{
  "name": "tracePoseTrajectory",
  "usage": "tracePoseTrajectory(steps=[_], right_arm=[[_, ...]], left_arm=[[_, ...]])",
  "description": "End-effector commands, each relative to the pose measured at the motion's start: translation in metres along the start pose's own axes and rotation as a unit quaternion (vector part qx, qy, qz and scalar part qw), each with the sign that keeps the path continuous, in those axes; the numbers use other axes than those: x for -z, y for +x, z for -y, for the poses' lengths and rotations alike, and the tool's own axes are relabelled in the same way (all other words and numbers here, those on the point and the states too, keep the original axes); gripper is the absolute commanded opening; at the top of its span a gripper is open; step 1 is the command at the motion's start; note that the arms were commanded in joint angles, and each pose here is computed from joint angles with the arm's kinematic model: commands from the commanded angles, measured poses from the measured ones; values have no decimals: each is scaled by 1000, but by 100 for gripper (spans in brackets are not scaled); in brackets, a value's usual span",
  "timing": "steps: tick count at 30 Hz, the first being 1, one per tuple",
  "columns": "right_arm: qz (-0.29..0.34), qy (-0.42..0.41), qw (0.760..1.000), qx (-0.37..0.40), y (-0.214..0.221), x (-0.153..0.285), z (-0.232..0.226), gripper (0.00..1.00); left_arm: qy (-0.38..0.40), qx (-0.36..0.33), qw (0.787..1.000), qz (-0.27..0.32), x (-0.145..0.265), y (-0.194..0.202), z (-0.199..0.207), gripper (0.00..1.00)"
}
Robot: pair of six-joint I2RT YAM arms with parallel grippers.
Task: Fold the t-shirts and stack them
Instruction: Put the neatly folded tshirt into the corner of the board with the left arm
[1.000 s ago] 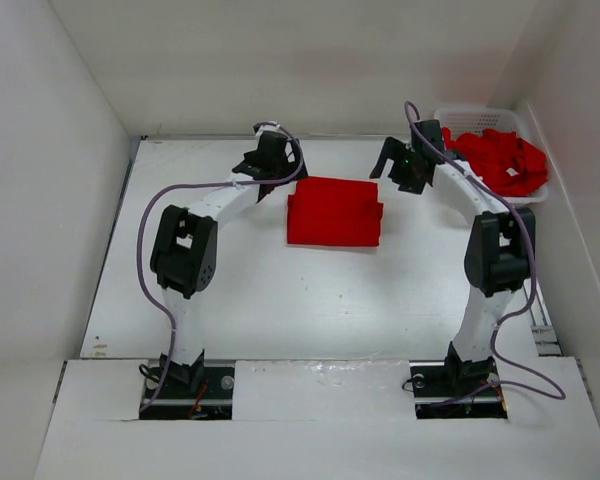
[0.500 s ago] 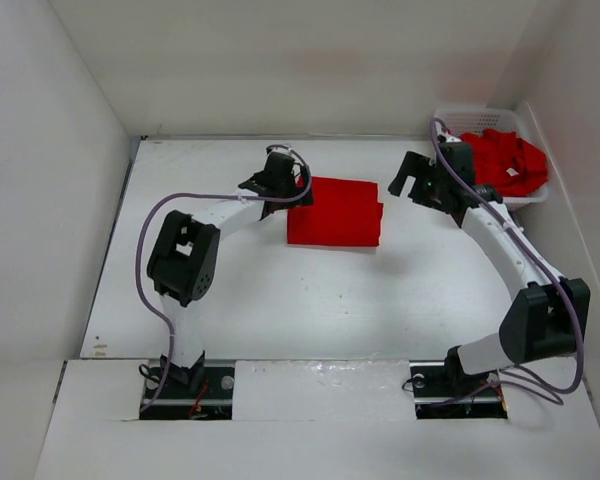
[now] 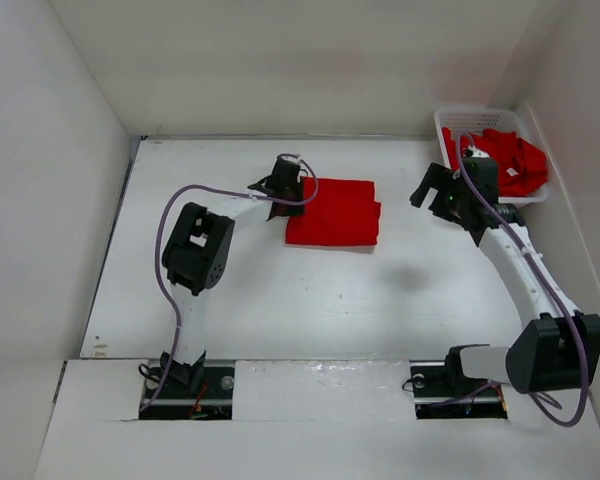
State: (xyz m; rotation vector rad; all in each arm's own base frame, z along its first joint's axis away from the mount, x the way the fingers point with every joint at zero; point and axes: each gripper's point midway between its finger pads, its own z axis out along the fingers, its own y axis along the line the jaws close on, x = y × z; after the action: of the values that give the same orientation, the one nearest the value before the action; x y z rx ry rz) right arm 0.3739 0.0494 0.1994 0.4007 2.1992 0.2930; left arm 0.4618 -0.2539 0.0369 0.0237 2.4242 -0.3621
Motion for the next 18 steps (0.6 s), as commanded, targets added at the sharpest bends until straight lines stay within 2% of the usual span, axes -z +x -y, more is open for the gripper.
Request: tracePoseTrajectory(steps=[1, 2, 3, 4, 6, 9, 12, 16, 18], right_arm=[[27, 12, 1000, -7, -8, 10, 12, 100], [37, 14, 999, -11, -14, 15, 15, 100], [33, 22, 999, -16, -11, 13, 23, 100], [30, 23, 999, -16, -6, 16, 24, 100], [41, 25, 999, -20, -8, 23, 28, 100], [52, 38, 998, -23, -8, 32, 41, 100], [60, 46, 997, -20, -6, 41, 47, 100], [78, 60, 995, -21, -7, 49, 53, 100], [84, 63, 994, -26, -10, 52, 54, 100]], left_arm=[[26, -37, 999, 15, 5, -14, 8, 22], [26, -55, 998, 16, 4, -15, 7, 18], [33, -62, 997, 21, 6, -20, 11, 6], [33, -69, 997, 21, 6, -20, 10, 0], [39, -76, 996, 34, 8, -34, 12, 0], [29, -60, 996, 51, 15, -59, -10, 0], [-5, -59, 994, 92, 29, -101, -38, 0], [-62, -64, 989, 114, 43, -144, -82, 0], [-88, -54, 989, 111, 38, -163, -116, 0]])
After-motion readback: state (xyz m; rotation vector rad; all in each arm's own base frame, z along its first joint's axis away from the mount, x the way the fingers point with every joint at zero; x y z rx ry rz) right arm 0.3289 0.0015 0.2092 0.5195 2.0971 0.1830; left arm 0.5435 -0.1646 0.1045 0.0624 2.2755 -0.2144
